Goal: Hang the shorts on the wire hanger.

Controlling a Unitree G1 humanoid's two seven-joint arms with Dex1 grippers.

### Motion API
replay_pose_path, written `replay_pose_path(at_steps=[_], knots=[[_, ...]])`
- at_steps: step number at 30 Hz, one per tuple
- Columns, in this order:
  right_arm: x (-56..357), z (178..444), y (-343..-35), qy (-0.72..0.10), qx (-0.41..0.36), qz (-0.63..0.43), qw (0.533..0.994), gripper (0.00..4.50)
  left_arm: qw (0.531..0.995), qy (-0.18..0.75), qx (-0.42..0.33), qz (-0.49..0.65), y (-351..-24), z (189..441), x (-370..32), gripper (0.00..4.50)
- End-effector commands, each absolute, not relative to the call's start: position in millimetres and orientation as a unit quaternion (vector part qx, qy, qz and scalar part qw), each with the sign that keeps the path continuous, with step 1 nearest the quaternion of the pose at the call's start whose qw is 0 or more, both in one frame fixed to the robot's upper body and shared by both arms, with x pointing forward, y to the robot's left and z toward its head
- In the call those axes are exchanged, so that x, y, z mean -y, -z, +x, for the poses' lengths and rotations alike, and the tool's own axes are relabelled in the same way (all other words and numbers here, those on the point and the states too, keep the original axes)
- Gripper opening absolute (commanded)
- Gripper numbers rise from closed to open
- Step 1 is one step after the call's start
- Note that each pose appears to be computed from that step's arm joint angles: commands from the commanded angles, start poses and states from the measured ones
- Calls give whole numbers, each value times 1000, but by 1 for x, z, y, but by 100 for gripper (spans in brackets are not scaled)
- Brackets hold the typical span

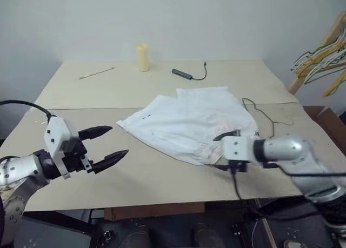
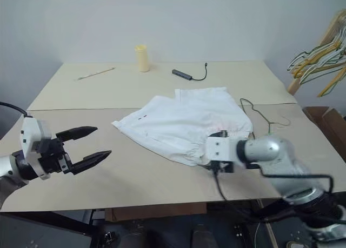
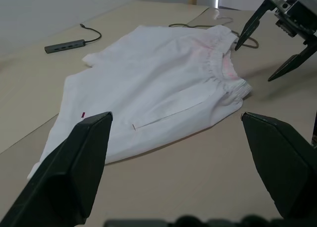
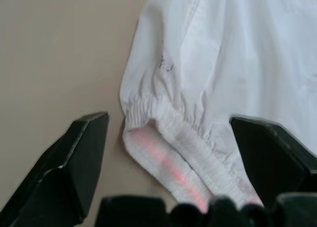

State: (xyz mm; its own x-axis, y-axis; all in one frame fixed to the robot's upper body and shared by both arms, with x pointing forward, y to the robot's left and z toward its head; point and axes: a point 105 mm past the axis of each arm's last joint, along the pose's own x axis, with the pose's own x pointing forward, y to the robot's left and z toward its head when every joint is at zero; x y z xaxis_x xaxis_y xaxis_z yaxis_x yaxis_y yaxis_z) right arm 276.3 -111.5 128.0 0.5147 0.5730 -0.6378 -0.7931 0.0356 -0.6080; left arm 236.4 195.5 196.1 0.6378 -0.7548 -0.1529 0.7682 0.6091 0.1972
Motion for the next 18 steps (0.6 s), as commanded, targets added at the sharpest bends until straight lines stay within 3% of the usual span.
replay_pose_path(at_steps=[1, 3, 6, 16, 17, 18], knots=[[102, 287, -127, -433, -106, -535, 717, 448, 893, 426, -14, 141, -203, 238, -195, 450], [100, 292, -116, -421, -112, -578, 690, 448, 893, 427, -14, 142, -202, 239, -194, 450], [104, 297, -102, -415, -122, -622, 653, 392, 893, 427, -14, 144, -201, 238, -194, 450], [102, 300, -90, -435, -126, -640, 621, 31, 895, 422, -15, 147, -197, 236, -193, 450], [102, 301, -89, -435, -126, -642, 618, 4, 895, 421, -15, 147, -197, 236, -193, 450], [104, 302, -90, -435, -127, -646, 615, 4, 895, 421, -15, 147, -197, 237, -193, 450]])
